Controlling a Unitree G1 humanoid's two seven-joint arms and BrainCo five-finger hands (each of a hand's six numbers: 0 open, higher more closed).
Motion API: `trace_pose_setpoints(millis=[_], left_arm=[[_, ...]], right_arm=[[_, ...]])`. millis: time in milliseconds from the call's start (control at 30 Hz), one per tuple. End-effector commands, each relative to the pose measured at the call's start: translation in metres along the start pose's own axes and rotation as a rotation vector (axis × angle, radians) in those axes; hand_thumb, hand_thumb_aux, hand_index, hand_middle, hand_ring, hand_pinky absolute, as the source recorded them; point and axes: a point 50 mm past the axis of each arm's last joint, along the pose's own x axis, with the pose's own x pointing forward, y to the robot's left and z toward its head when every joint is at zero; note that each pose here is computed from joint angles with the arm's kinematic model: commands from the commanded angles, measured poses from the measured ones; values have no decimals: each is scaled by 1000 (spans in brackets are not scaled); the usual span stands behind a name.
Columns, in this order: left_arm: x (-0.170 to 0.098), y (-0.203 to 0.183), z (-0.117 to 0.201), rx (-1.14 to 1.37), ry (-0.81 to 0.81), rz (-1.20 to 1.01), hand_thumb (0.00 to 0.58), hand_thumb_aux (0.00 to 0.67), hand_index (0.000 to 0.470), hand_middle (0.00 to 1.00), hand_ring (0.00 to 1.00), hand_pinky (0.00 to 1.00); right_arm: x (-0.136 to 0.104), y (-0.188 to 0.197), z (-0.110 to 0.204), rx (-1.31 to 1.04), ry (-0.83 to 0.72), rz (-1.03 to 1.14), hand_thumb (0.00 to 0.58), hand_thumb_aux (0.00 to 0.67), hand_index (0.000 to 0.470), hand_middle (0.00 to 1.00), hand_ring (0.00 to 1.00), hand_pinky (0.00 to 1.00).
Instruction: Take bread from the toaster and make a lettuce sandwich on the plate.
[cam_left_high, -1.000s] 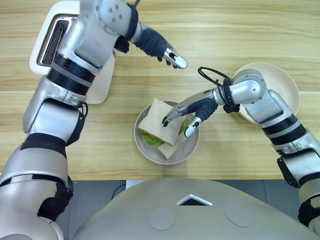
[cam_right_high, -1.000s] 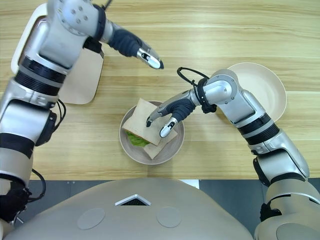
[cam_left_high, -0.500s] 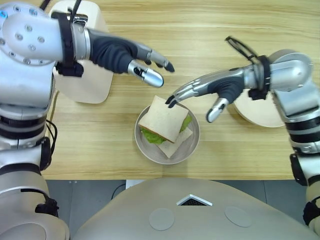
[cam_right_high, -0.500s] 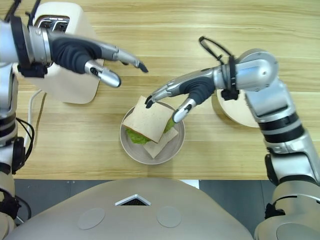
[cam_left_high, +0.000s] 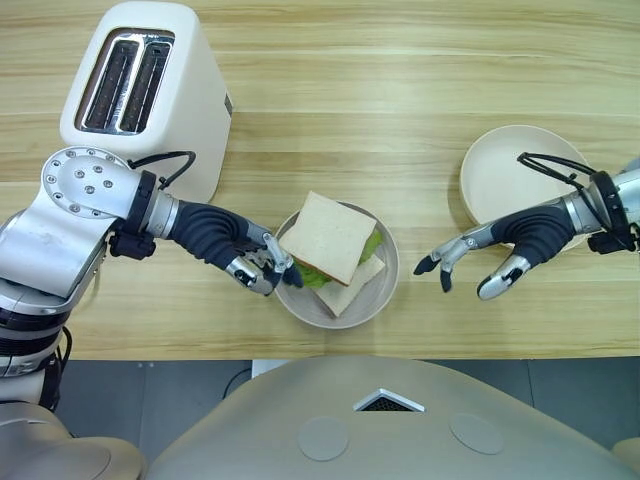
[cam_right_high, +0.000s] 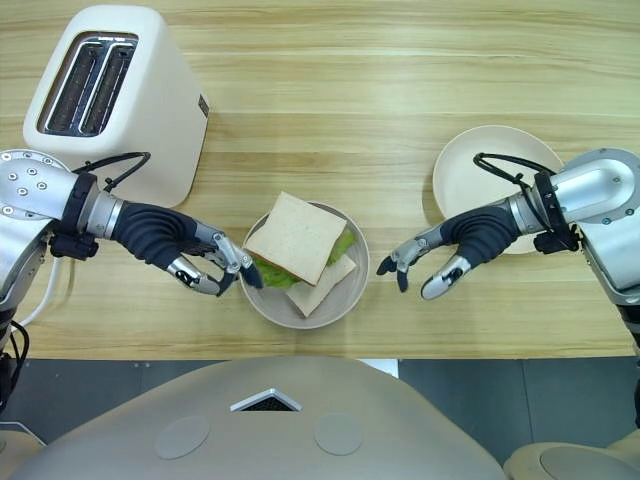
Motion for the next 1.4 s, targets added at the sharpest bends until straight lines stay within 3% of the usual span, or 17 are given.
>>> trace_pose_setpoints(millis=[33, 233, 367, 567, 767, 1067, 1400], left_arm=[[0, -12, -18, -80, 57, -69, 580, 670, 470, 1000, 1000, 1000], [-7, -29, -52, -229, 140, -133, 580, 670, 470, 1000, 1000, 1000], [1, -41, -64, -281, 155, -202, 580, 670, 470, 1000, 1000, 1000], [29, -42, -76, -268, 197, -317, 580, 670, 470, 1000, 1000, 1000], [44, -18, -80, -194, 327, -358, 580, 670, 470, 1000, 1000, 1000], [60, 9, -77, -87, 492, -429, 580, 670, 470, 1000, 1000, 1000], [62, 5, -84, -95, 515, -452, 580, 670, 470, 1000, 1000, 1000]], right_arm=[[18, 6, -11, 17, 19, 92, 580, 670, 470, 1000, 1000, 1000], [35, 40, -31, 157, 75, 267, 580, 670, 470, 1000, 1000, 1000], [50, 51, -29, 241, 18, 369, 580, 670, 470, 1000, 1000, 1000], [74, 34, -19, 241, -18, 395, 580, 670, 470, 1000, 1000, 1000], [94, 16, -13, 245, 6, 434, 580, 670, 470, 1000, 1000, 1000], [104, 18, -18, 201, 161, 559, 580, 670, 470, 1000, 1000, 1000], [96, 25, -29, 168, 290, 606, 580, 670, 470, 980, 980, 980]])
